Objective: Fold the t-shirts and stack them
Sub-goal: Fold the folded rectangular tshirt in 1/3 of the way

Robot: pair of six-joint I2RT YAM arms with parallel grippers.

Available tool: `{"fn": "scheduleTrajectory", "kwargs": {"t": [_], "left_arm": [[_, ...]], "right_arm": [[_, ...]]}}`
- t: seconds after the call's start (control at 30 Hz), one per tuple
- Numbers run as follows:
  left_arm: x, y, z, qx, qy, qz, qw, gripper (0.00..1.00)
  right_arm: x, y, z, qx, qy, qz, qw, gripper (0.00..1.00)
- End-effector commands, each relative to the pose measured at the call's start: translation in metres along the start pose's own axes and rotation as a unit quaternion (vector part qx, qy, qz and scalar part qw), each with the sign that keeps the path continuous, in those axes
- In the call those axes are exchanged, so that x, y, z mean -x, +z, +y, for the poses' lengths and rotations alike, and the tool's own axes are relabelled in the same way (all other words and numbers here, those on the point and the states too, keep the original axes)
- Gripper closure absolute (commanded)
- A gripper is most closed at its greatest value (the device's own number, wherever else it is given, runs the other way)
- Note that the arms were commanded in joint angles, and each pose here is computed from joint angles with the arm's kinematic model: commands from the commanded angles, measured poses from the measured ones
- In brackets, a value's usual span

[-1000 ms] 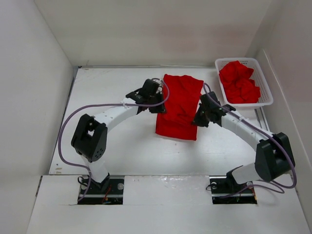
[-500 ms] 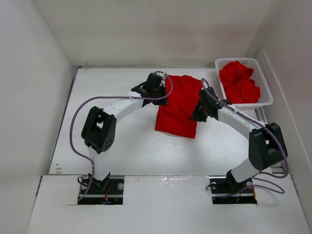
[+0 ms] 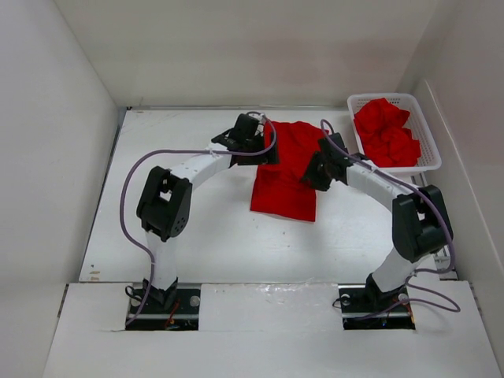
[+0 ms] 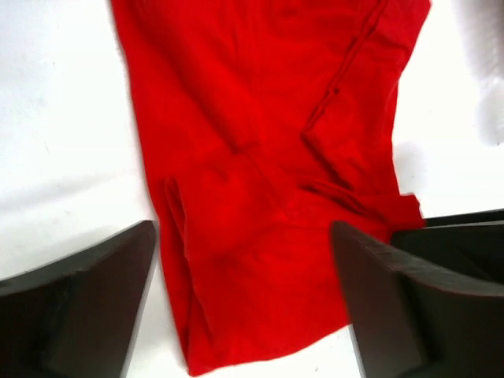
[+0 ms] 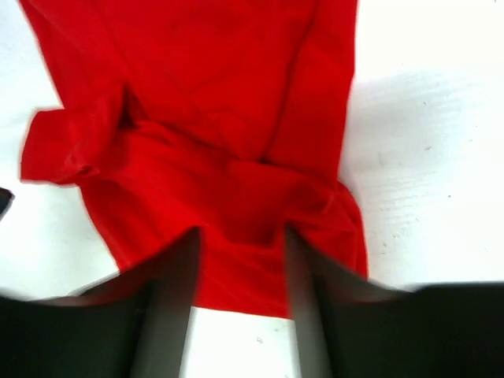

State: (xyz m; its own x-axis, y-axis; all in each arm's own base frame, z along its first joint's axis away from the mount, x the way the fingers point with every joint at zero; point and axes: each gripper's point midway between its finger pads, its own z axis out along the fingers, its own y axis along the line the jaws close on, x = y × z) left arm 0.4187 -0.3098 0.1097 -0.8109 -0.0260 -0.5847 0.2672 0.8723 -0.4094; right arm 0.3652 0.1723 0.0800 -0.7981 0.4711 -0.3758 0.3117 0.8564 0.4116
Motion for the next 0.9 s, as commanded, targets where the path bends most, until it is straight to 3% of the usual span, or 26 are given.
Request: {"fn": "scheduleTrajectory", "kwargs": {"t": [0.0, 0.13, 0.37, 0.5, 0.53, 0.63, 0.87], "left_arm": [[0.043, -0.016, -0.025, -0.035, 0.017, -0.053, 0.998, 0.01], [0.062, -0.042, -0.019, -0.006, 0.020, -0.082, 0.996, 0.00], [0.033, -0.102, 0.003, 0.028, -0.025, -0.108, 0.993, 0.00], [-0.013, -0.130, 0.020, 0.032, -0.065, -0.103, 0.992, 0.00], [-0.046, -0.126, 0.036, 0.048, -0.076, -0.076, 0.993, 0.00], [-0.090, -0.143, 0.054, 0.057, -0.095, -0.069, 0.991, 0.00], [-0.112, -0.185, 0.067, 0.063, -0.122, -0.109, 0.984, 0.00]], "right_arm": [[0.030, -0.018, 0.028, 0.044, -0.018, -0.040, 0.998, 0.44], [0.033, -0.047, 0.034, 0.050, -0.033, -0.074, 0.996, 0.00], [-0.013, -0.054, 0.043, 0.041, -0.105, -0.062, 0.992, 0.00], [-0.039, -0.036, 0.063, 0.039, -0.144, -0.042, 0.988, 0.00], [-0.042, -0.032, 0.067, 0.039, -0.149, -0.037, 0.987, 0.00], [-0.039, -0.018, 0.084, 0.038, -0.158, -0.033, 0.986, 0.00], [-0.043, 0.015, 0.098, 0.051, -0.167, -0.005, 0.985, 0.00]]}}
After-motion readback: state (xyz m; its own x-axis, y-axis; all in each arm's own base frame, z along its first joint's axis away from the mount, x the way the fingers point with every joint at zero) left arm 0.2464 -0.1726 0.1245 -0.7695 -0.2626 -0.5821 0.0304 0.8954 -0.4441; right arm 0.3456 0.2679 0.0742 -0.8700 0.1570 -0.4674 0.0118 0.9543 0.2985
